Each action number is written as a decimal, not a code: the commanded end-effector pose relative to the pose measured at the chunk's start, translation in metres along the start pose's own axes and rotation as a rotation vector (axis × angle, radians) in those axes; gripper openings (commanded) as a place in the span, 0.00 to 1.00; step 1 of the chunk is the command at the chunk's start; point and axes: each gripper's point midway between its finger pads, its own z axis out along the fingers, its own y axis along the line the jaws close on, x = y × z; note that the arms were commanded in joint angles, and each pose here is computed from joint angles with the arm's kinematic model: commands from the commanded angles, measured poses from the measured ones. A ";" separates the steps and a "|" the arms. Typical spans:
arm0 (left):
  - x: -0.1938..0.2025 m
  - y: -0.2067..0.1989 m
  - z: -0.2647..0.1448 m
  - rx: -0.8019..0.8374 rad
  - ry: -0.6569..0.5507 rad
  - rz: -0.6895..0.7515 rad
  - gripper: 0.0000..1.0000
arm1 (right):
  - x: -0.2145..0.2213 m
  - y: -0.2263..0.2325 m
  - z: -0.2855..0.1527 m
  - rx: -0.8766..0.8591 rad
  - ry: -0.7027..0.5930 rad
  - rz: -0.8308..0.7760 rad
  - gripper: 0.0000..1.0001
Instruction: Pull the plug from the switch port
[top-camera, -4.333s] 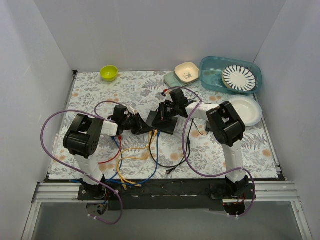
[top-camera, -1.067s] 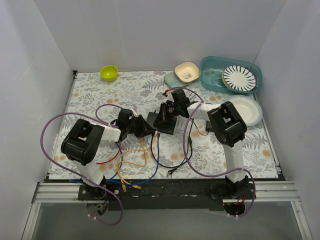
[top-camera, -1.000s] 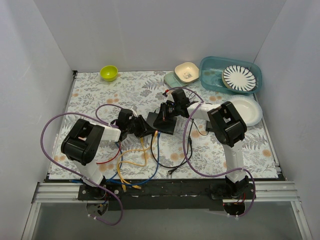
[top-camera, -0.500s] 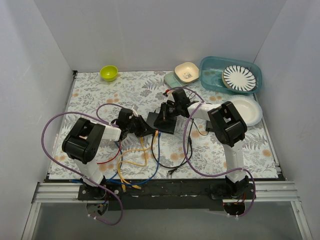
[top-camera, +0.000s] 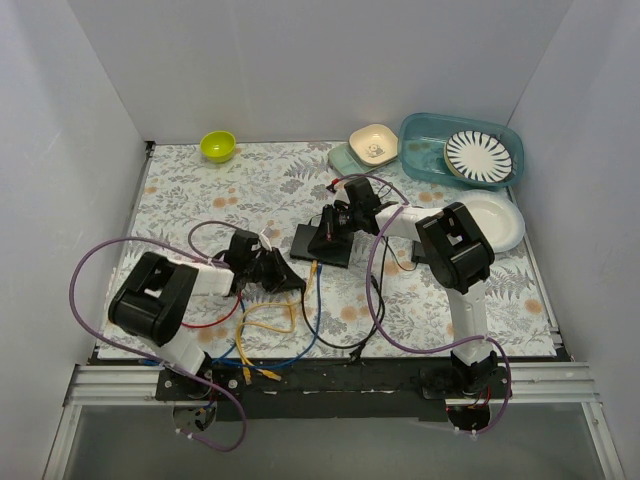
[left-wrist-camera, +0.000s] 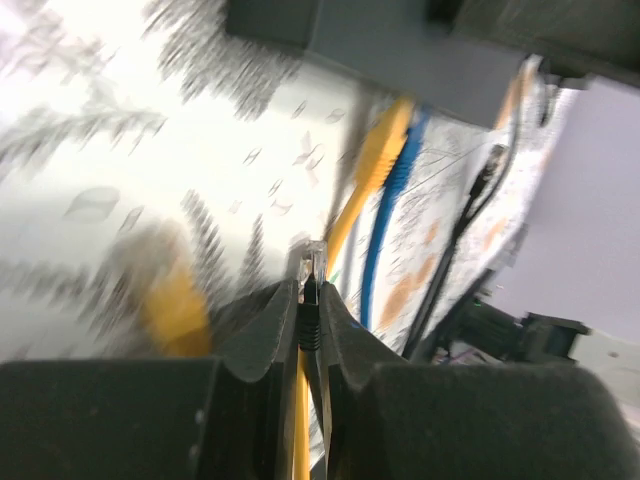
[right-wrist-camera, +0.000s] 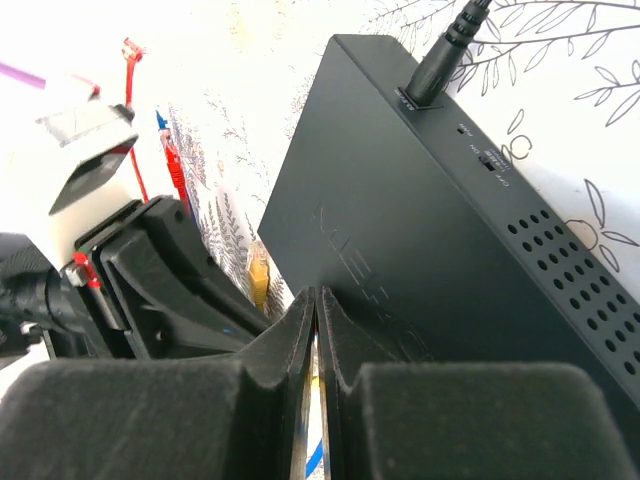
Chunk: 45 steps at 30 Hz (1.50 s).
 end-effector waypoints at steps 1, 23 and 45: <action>0.011 0.048 -0.045 -0.308 -0.068 -0.084 0.00 | 0.027 -0.063 0.005 0.205 0.051 0.080 0.12; -0.076 -0.058 -0.073 0.036 -0.309 0.005 0.72 | 0.028 -0.065 0.001 0.226 0.049 0.071 0.12; -0.036 -0.010 0.016 -0.162 -0.157 0.025 0.51 | 0.034 -0.077 -0.004 0.235 0.048 0.102 0.12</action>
